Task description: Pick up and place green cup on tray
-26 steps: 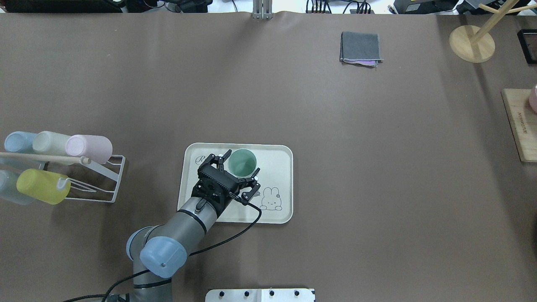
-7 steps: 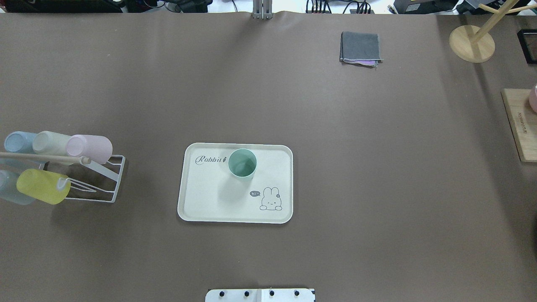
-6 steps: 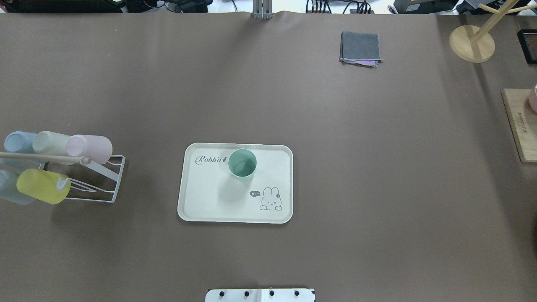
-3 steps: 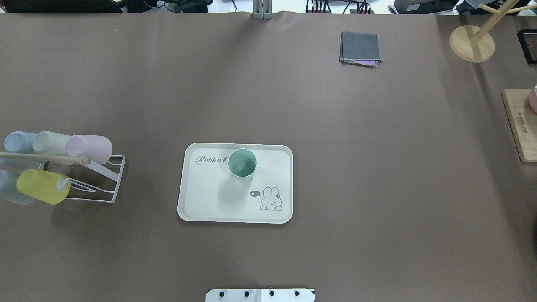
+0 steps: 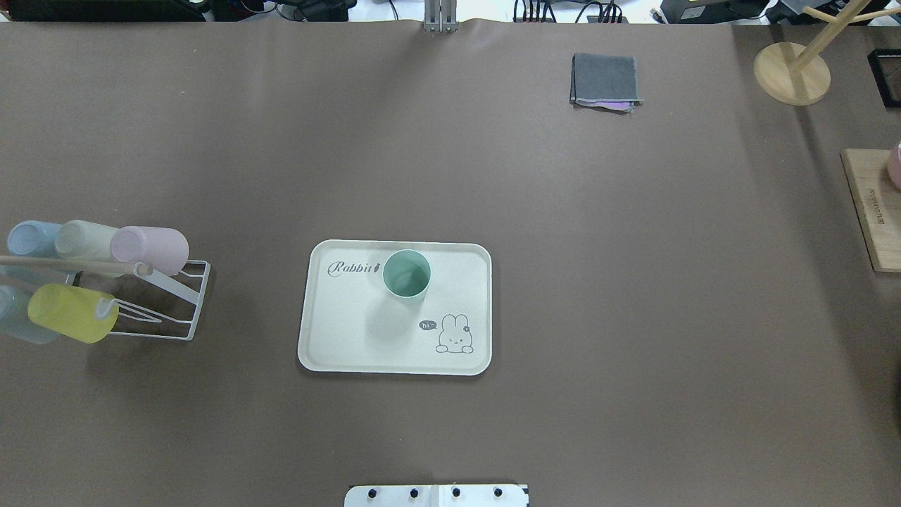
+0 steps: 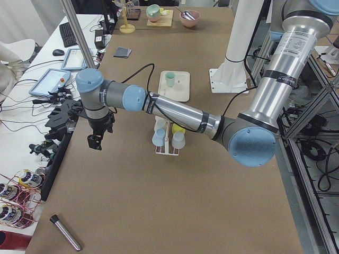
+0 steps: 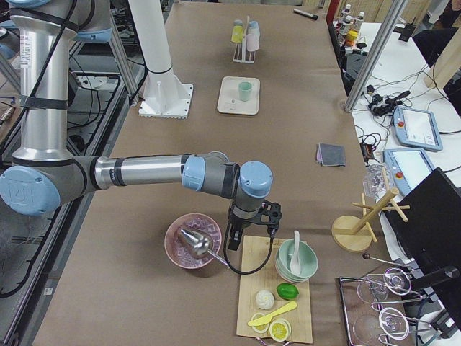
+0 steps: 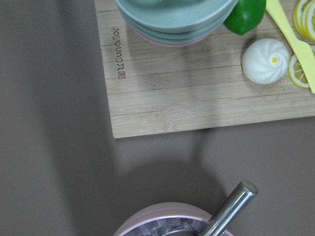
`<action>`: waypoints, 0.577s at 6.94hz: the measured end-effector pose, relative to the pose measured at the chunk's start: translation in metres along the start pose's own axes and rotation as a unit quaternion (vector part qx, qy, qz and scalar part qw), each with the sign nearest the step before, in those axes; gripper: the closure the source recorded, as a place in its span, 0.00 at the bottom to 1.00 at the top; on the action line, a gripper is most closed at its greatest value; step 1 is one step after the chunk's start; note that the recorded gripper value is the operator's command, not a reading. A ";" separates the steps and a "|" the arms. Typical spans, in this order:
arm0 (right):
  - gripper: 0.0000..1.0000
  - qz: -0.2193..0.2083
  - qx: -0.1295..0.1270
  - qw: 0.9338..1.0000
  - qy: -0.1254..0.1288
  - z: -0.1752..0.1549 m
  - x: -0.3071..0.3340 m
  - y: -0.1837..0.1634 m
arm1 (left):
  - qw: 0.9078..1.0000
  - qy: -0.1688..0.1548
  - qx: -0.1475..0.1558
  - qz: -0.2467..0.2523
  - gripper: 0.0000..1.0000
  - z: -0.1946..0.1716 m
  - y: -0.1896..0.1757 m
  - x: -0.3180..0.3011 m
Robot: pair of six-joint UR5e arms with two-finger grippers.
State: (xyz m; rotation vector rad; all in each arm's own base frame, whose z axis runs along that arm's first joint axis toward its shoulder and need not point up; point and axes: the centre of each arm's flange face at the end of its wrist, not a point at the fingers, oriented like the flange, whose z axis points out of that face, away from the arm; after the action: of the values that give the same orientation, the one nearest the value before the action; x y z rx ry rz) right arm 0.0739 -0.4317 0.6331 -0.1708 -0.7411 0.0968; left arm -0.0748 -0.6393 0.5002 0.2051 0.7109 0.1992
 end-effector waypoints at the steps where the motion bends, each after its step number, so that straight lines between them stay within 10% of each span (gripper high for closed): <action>1: 0.00 0.002 -0.001 1.000 0.000 0.001 0.001 0.000 | 1.000 0.011 -0.009 -0.007 0.03 0.010 0.012 -0.022; 4: 0.00 0.004 -0.002 1.000 0.000 0.002 0.002 0.000 | 0.999 0.037 -0.020 -0.017 0.03 0.043 0.061 -0.057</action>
State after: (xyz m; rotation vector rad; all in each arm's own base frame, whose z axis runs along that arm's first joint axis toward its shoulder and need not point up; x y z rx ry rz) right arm 0.0742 -0.4308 0.6354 -0.1774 -0.7415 0.1026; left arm -0.0956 -0.6000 0.5827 0.1490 0.7838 0.1896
